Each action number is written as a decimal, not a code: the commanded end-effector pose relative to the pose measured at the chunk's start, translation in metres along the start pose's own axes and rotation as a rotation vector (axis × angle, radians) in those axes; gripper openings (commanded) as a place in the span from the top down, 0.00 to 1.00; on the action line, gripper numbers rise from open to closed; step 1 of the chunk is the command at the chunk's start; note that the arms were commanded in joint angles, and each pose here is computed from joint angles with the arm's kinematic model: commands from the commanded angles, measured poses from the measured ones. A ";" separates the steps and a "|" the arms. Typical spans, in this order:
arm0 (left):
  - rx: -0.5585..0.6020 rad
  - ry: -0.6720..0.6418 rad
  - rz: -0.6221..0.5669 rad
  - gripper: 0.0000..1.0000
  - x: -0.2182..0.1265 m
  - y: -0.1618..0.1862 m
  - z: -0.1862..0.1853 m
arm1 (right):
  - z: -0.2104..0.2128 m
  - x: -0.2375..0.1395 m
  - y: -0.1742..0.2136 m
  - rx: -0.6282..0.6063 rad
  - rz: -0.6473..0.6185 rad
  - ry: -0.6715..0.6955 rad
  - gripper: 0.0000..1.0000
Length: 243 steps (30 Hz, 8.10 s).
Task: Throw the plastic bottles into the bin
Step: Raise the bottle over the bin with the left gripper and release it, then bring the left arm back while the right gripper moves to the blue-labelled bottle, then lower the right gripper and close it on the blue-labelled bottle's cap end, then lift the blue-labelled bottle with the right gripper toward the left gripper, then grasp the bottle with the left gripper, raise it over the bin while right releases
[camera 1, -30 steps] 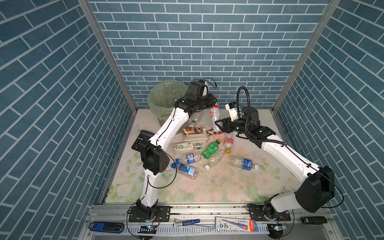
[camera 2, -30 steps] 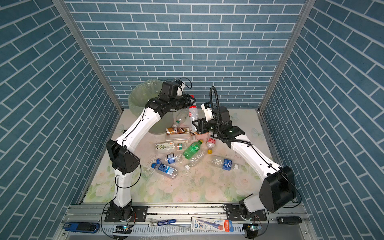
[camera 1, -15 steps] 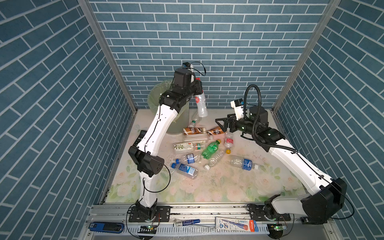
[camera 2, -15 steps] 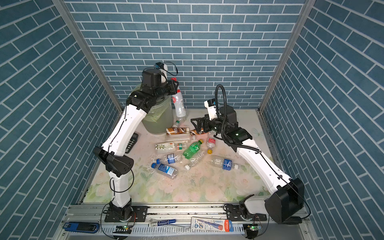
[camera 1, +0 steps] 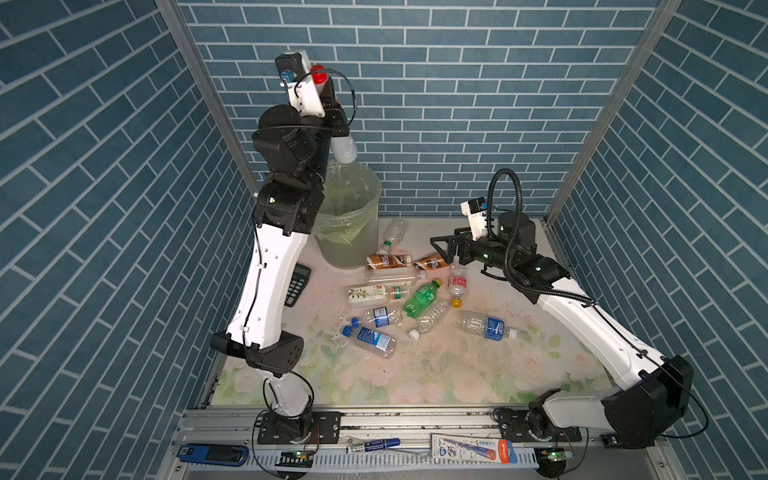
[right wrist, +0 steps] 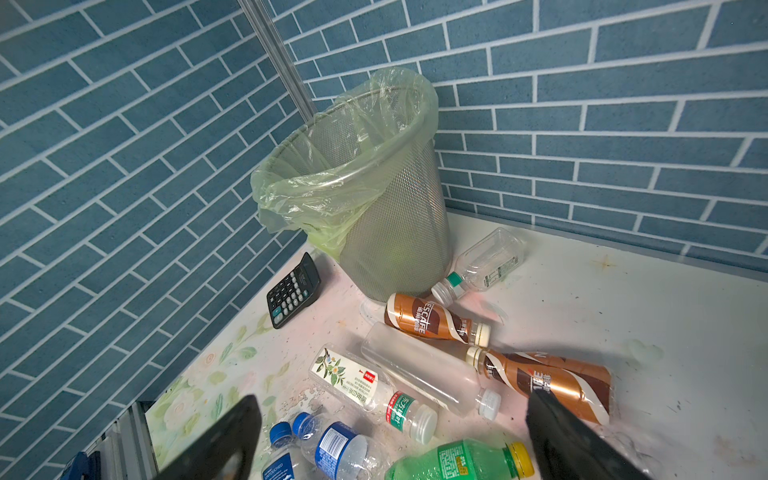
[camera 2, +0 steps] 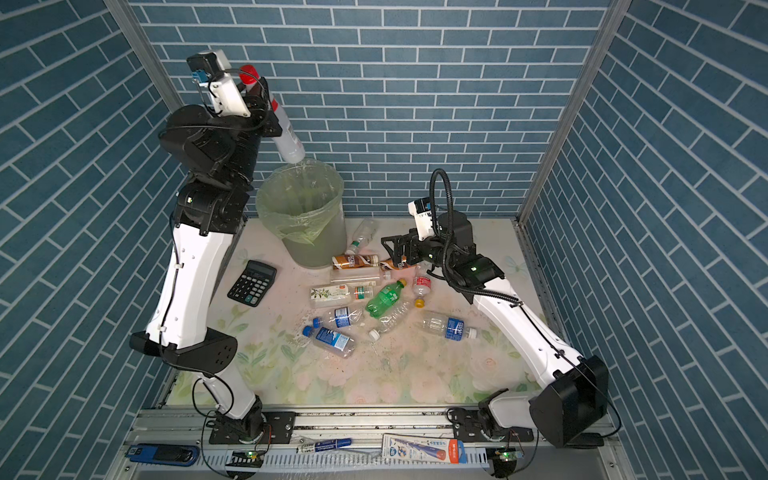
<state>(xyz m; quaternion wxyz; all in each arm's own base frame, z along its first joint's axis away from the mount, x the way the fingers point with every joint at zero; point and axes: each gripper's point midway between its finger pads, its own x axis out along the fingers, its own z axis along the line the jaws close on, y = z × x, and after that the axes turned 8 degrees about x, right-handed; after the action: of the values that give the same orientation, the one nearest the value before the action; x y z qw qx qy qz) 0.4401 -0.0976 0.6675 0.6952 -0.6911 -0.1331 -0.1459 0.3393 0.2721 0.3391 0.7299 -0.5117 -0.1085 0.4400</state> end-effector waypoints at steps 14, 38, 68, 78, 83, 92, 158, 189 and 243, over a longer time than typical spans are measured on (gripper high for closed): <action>-0.009 -0.001 0.396 0.01 0.047 0.188 0.014 | 0.006 -0.003 -0.004 0.005 -0.017 0.001 0.01; 0.090 0.453 0.750 0.01 -0.129 0.268 -0.225 | -0.138 -0.100 0.160 0.299 0.364 0.717 0.02; -0.182 0.534 1.085 0.01 -0.237 0.356 -0.241 | -0.168 -0.110 0.270 0.351 0.636 0.819 0.07; -0.178 0.537 1.082 0.01 -0.233 0.355 -0.245 | -0.165 -0.108 0.256 0.242 0.707 0.797 0.07; -0.169 0.535 1.082 0.01 -0.233 0.357 -0.244 | -0.162 -0.107 0.251 0.180 0.782 0.791 0.06; -0.156 0.530 1.088 0.01 -0.236 0.359 -0.240 | -0.153 -0.092 0.255 0.156 0.887 0.721 0.06; -0.904 0.733 0.888 0.04 -0.183 0.292 -0.249 | -0.043 0.020 0.067 0.164 0.384 0.180 0.50; -0.939 0.713 0.908 0.23 -0.153 0.316 -0.249 | -0.004 0.036 0.060 0.196 0.376 -0.067 0.50; 0.034 0.219 0.206 0.39 -0.036 0.072 -0.082 | 0.078 0.012 -0.083 -0.020 -0.153 -0.216 0.01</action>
<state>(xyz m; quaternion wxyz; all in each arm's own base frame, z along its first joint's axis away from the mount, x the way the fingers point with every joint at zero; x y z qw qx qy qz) 0.4426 -0.1993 0.5399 0.6829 -0.7131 0.0917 -0.1292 0.3464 0.3180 0.4056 0.7354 -0.4686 -0.1891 0.4515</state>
